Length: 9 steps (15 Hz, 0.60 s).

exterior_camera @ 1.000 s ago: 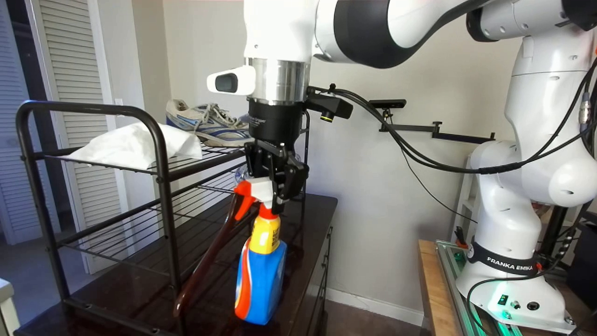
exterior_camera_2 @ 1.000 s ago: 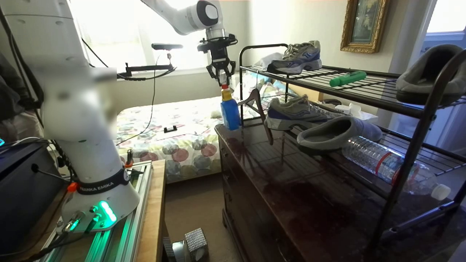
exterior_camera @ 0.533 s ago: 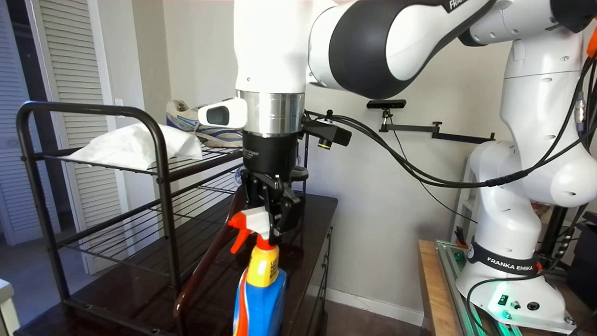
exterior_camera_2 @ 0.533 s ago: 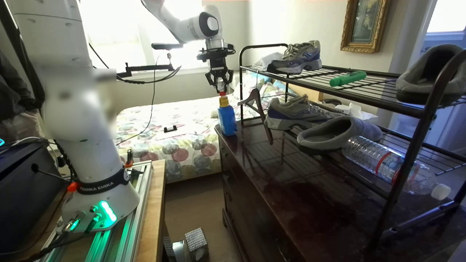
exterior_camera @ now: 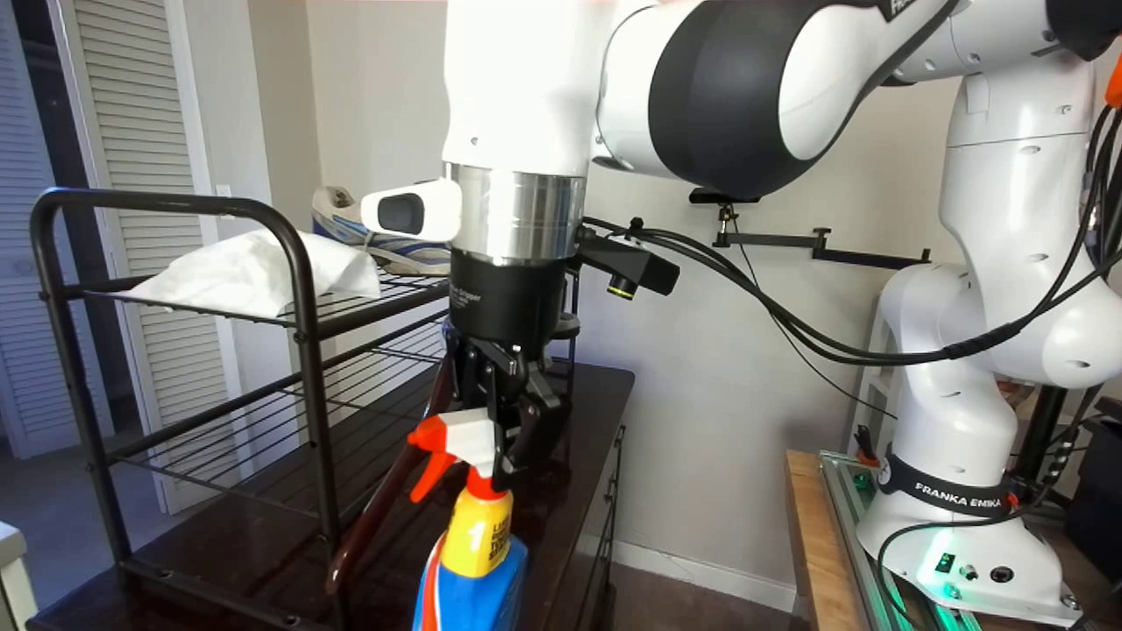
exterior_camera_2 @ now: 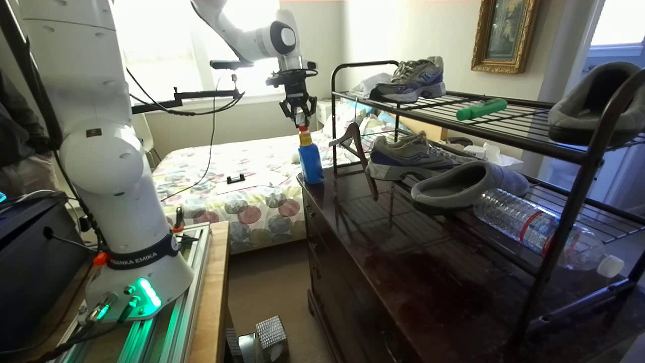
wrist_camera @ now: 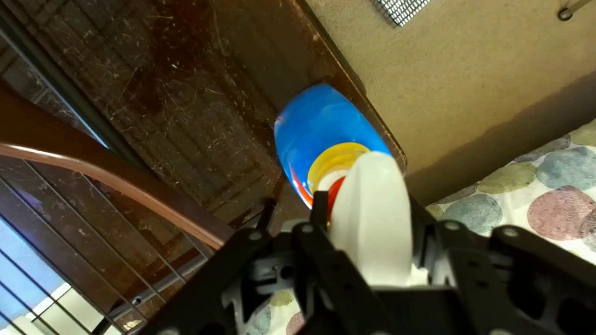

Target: Move the blue bottle to the left

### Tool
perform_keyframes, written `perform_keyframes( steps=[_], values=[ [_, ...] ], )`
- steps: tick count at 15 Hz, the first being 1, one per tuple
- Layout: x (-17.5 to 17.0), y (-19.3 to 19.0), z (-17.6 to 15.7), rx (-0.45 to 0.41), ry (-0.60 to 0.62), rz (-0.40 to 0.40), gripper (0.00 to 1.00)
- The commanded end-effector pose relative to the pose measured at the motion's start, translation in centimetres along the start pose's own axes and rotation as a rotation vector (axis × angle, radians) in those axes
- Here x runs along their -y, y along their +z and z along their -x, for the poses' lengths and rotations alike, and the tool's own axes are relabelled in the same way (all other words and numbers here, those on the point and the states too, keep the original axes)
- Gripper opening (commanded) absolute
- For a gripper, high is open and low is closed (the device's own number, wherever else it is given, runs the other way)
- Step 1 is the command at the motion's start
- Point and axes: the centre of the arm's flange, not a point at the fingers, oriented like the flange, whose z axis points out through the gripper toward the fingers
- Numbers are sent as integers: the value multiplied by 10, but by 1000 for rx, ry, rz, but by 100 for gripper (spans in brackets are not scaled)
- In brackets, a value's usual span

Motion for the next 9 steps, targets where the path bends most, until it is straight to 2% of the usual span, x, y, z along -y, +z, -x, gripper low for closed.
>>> perform_keyframes(
  steps=[1, 9],
  values=[
    [0, -9, -18, -29, 32, 47, 13],
    [-13, -12, -37, -8, 40, 19, 13]
  ],
)
